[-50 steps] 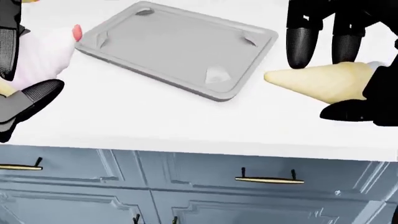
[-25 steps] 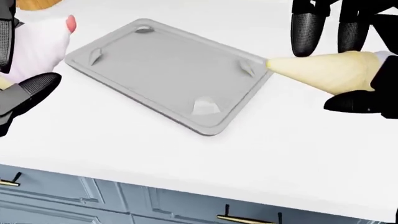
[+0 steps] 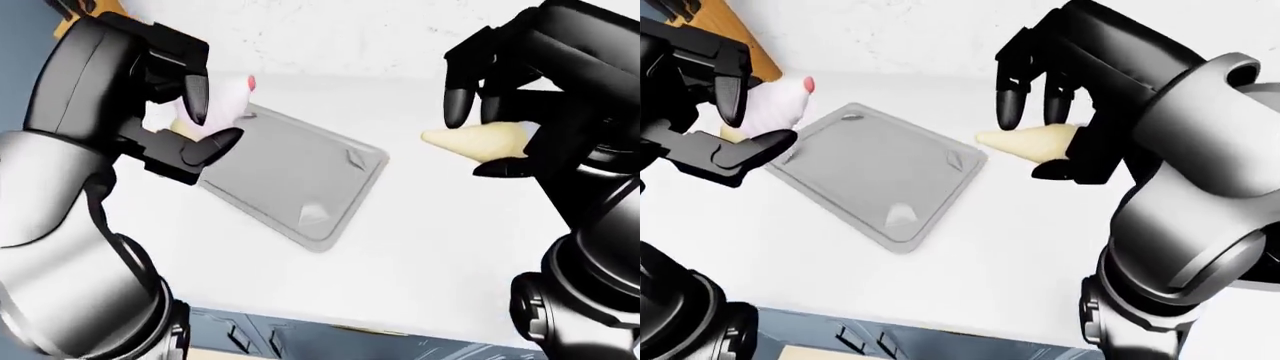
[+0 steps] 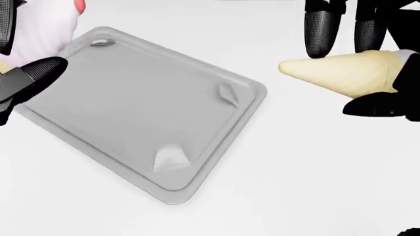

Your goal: Move the dessert items from the plate to the tray.

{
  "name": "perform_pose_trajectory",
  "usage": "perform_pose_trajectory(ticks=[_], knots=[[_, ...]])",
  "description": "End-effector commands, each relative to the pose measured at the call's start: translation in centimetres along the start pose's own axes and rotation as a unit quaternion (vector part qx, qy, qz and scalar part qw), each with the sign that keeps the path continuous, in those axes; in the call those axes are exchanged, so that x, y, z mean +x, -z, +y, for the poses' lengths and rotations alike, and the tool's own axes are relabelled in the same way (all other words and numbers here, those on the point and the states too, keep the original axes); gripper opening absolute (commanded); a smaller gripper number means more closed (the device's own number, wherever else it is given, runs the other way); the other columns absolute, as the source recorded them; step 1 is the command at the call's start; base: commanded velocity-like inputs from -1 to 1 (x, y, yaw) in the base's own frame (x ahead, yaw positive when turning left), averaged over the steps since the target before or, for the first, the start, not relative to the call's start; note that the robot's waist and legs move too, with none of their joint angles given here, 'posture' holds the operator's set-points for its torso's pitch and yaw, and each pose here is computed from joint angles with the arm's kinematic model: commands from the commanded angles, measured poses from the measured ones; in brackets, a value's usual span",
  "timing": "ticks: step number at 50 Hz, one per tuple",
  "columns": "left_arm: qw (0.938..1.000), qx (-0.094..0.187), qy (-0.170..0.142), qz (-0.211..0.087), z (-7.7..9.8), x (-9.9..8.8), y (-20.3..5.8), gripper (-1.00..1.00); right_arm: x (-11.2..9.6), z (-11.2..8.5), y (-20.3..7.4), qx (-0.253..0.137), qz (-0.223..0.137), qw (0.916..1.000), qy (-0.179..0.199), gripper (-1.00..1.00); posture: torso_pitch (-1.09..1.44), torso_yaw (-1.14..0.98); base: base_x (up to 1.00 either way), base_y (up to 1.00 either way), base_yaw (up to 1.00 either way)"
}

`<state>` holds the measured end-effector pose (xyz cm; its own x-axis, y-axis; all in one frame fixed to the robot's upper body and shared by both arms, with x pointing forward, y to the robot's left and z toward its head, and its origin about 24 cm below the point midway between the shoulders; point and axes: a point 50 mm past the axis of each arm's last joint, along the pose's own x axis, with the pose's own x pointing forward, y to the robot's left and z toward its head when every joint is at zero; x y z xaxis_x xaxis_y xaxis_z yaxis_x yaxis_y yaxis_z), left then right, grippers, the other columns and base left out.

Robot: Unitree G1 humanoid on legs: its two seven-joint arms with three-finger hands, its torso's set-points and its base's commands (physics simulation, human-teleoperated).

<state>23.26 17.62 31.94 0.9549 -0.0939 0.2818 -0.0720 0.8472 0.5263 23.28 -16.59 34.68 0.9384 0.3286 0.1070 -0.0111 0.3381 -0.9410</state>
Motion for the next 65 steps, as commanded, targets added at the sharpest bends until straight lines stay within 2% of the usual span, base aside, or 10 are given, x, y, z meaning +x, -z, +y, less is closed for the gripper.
perform_pose_trajectory(ticks=[1,14,27,36,40,44,48,49,50,65], knots=[[0.9999,0.007,-0.005,-0.013,0.1,0.1,-0.6,-1.00,-0.5,-0.8,-0.3,-0.007,-0.002,0.9996,0.026,-0.98,0.00,0.00,0.00,0.00,0.00],[0.9997,0.017,-0.008,0.014,-0.7,4.5,-0.4,-1.00,-0.2,-0.7,-0.6,-0.008,-0.009,0.9996,0.025,-0.98,0.00,0.00,0.00,0.00,0.00],[0.9974,0.023,-0.005,0.069,-2.1,7.6,2.7,-1.00,-0.1,-0.9,-0.7,-0.008,-0.012,0.9996,0.025,-0.98,0.00,0.00,0.00,0.00,0.00],[0.9947,0.039,-0.001,0.095,-2.7,7.9,4.0,-1.00,0.0,-1.0,-0.7,-0.008,-0.013,0.9995,0.027,-0.98,0.00,0.00,0.00,0.00,0.00],[0.9926,0.056,0.001,0.108,-2.7,7.9,4.7,-0.51,-0.1,-1.0,-0.8,-0.008,-0.013,0.9995,0.027,-0.98,0.00,0.00,0.00,0.00,0.00],[0.9919,0.061,0.001,0.112,-2.6,7.7,4.9,-0.26,0.0,-1.1,-0.9,-0.008,-0.013,0.9995,0.027,-0.98,0.00,0.00,0.00,0.00,0.00],[0.9914,0.064,0.002,0.114,-2.6,7.7,4.9,0.27,0.0,-1.1,-1.0,-0.008,-0.014,0.9995,0.027,-0.98,0.00,0.00,0.00,0.00,0.00],[0.9913,0.067,0.003,0.114,-2.6,7.7,4.9,0.76,0.0,-1.1,-1.0,-0.008,-0.014,0.9995,0.027,-0.98,0.00,0.00,0.00,0.00,0.00],[0.9913,0.067,0.003,0.113,-2.6,7.7,4.9,0.95,0.1,-1.1,-1.1,-0.008,-0.015,0.9995,0.027,-0.98,0.00,0.00,0.00,0.00,0.00],[0.9961,0.031,-0.005,0.082,-0.6,5.8,2.8,1.00,2.3,-2.5,-4.1,-0.009,-0.041,0.9988,0.026,-0.98,0.00,0.00,0.00,0.00,0.00]])
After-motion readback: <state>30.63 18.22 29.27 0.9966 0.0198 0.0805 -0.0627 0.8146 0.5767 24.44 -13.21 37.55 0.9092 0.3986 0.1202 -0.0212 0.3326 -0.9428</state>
